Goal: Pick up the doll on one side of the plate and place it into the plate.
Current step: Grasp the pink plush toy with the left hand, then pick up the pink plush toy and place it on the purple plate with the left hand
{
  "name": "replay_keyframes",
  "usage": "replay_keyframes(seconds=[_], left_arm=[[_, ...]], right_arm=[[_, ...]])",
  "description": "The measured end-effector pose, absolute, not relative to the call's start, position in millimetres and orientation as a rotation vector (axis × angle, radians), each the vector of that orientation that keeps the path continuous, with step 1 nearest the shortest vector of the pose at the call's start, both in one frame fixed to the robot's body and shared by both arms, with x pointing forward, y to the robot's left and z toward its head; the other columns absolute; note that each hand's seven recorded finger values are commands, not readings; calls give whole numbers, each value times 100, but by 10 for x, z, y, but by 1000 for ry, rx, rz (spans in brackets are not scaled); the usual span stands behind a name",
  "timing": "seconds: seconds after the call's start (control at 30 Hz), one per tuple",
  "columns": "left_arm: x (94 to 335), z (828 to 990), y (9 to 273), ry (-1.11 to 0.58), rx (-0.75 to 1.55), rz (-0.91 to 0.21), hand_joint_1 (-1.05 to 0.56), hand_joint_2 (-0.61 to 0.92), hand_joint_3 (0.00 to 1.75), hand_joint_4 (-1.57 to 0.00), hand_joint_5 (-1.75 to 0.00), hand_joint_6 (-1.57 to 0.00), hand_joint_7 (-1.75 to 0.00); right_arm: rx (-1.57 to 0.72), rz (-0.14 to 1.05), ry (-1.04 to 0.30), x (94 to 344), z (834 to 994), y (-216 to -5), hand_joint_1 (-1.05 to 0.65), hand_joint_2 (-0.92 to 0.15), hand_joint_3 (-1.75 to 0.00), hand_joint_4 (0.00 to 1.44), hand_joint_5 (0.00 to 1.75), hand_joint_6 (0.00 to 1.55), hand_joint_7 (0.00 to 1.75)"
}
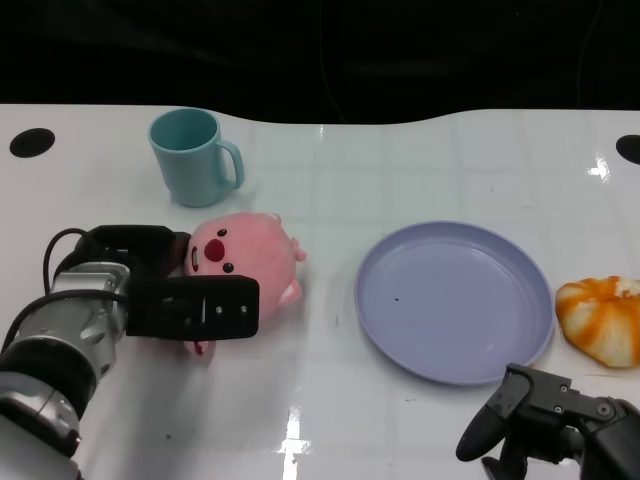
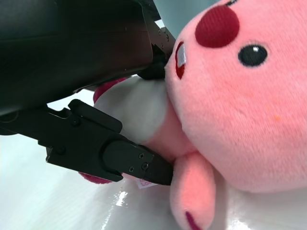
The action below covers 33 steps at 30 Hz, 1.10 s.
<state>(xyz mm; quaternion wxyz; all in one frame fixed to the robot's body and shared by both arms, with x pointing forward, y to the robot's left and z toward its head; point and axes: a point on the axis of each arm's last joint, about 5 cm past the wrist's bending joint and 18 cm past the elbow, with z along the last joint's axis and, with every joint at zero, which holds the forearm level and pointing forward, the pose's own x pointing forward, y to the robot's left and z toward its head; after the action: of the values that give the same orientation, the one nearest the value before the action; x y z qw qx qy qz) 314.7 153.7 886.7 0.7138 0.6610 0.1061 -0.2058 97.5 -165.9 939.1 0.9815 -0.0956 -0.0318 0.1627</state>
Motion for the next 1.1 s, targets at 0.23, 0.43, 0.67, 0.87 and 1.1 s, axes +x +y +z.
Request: replay_keyframes(seconds=[0.23,0.43,0.67,0.87,1.1], left_arm=[[3055,8747,1577,112,1408,-387,-24,92,31,-69,-164,-78,-102],[2991,8687,1625,34,1356,-359,-22,90,38,-77,-175,-59,-171],[2932,8645,1658,-9,1216,-292,-16,58,101,-93,-175,-72,-175],[2887,8668,1662,-54,1108,-274,-14,50,115,-91,-175,-74,-175],[2788,8722,1654,-109,985,-256,-14,49,119,-92,-175,-72,-175]], right_arm=[[-192,328,-62,969,9390,-1657,-21,-55,-107,64,168,58,135],[-191,331,-63,970,9389,-1650,-20,-55,-107,64,169,58,136],[-190,331,-63,985,9381,-1649,-20,-55,-106,64,169,58,135],[-186,328,-60,993,9370,-1650,-17,-55,-108,64,169,58,135],[-189,325,-61,987,9351,-1659,-17,-54,-108,64,168,59,135]])
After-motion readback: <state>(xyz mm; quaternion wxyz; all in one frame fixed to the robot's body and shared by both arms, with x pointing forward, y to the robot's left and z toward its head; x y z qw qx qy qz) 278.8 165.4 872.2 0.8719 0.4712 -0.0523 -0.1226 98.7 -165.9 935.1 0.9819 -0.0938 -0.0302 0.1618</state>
